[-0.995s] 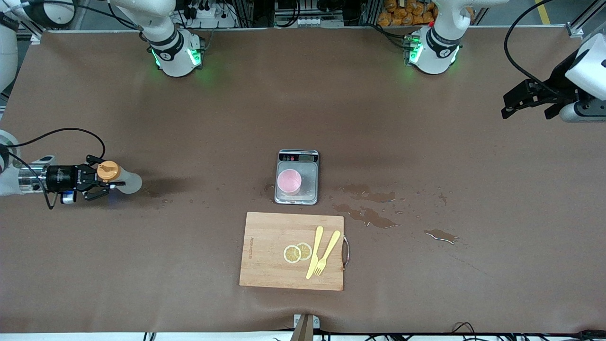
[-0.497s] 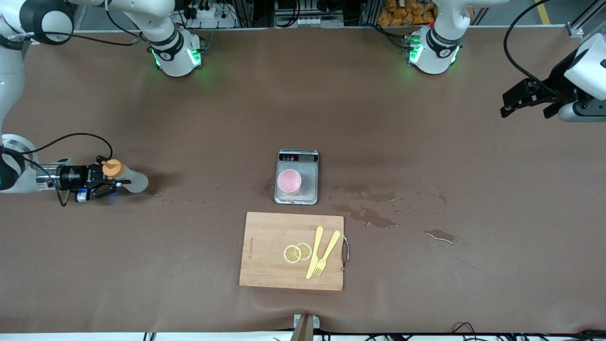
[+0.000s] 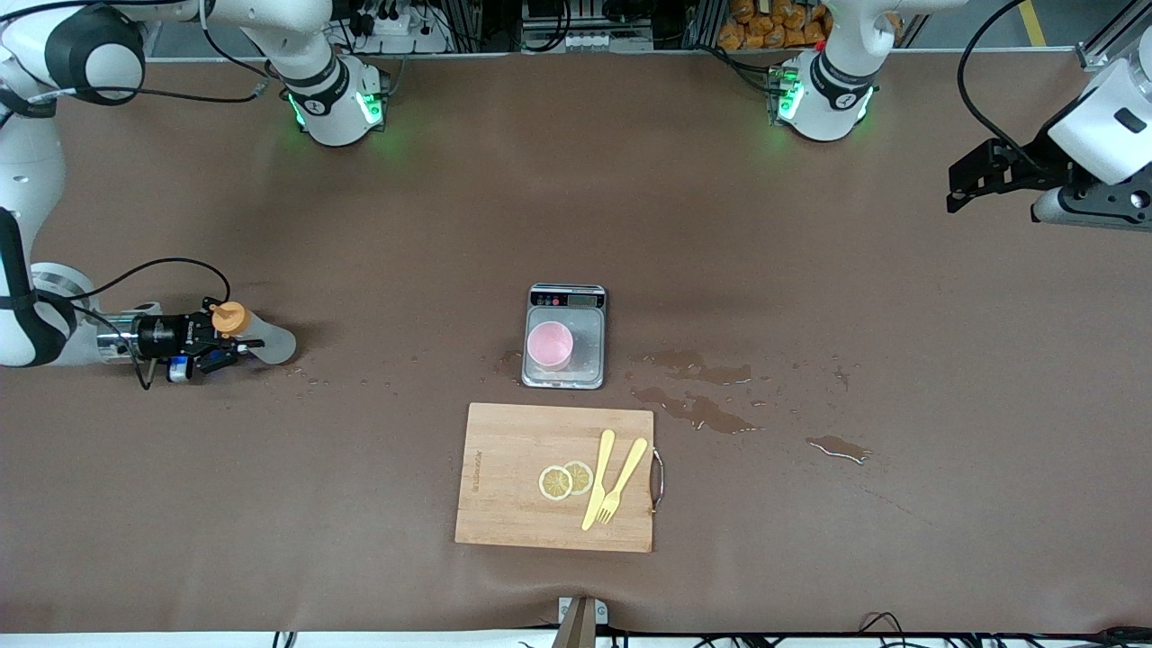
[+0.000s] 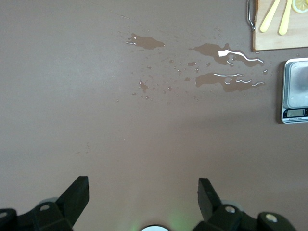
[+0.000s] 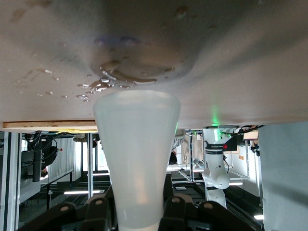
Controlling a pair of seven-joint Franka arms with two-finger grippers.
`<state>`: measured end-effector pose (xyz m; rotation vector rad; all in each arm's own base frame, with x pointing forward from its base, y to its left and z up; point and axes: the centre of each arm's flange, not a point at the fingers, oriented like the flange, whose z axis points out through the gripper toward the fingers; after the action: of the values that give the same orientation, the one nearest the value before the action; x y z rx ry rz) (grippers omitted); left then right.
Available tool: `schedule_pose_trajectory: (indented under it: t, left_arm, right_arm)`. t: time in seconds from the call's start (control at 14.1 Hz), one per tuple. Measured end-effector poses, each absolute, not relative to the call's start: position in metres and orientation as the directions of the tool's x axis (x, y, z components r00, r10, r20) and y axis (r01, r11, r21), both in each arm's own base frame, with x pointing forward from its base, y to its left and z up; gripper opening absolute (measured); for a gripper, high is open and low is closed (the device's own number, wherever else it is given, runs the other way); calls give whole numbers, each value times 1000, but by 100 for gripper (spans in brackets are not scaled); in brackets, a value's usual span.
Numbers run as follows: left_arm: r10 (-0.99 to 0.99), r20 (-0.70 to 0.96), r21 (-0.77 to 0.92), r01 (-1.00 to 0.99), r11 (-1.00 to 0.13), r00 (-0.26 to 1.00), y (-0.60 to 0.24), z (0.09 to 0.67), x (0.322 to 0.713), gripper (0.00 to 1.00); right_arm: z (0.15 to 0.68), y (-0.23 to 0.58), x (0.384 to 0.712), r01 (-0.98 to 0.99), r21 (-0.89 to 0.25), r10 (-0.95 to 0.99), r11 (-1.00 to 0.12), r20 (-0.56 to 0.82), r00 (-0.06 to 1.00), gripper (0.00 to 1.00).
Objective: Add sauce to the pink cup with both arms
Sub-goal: 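Lower the white bottle onto the table with the right gripper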
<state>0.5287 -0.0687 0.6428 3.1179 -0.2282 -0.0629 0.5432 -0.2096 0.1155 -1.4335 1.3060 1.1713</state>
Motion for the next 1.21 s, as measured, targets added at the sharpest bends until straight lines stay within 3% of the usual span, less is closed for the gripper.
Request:
schedule_pose_trajectory:
  t: [0.43, 0.5, 0.71, 0.92, 1.07, 1.21]
  left_arm:
    - [-91, -40, 15, -90, -996, 995, -70, 643, 529, 100]
    - [-89, -40, 15, -89, -996, 995, -69, 643, 529, 100]
    - [-86, -34, 14, -85, -996, 996, -67, 646, 529, 100]
    - [-82, -31, 14, -81, -997, 996, -66, 647, 529, 100]
    - [-80, -31, 14, -79, -997, 996, -65, 647, 529, 100]
    - [-79, -31, 14, -79, -997, 996, -65, 647, 529, 100]
  right_arm:
    - [108, -211, 540, -996, -3, -196, -91, -980, 21, 40]
    - [108, -211, 540, -996, -3, -197, -90, -980, 21, 46]
    - [109, -211, 542, -996, -8, -196, -89, -980, 26, 77]
    - [116, -216, 549, -996, -25, -207, -89, -977, 43, 80]
    - [128, -224, 559, -996, -25, -231, -87, -972, 45, 95]
    - [144, -235, 569, -994, -19, -262, -106, -964, 46, 100]
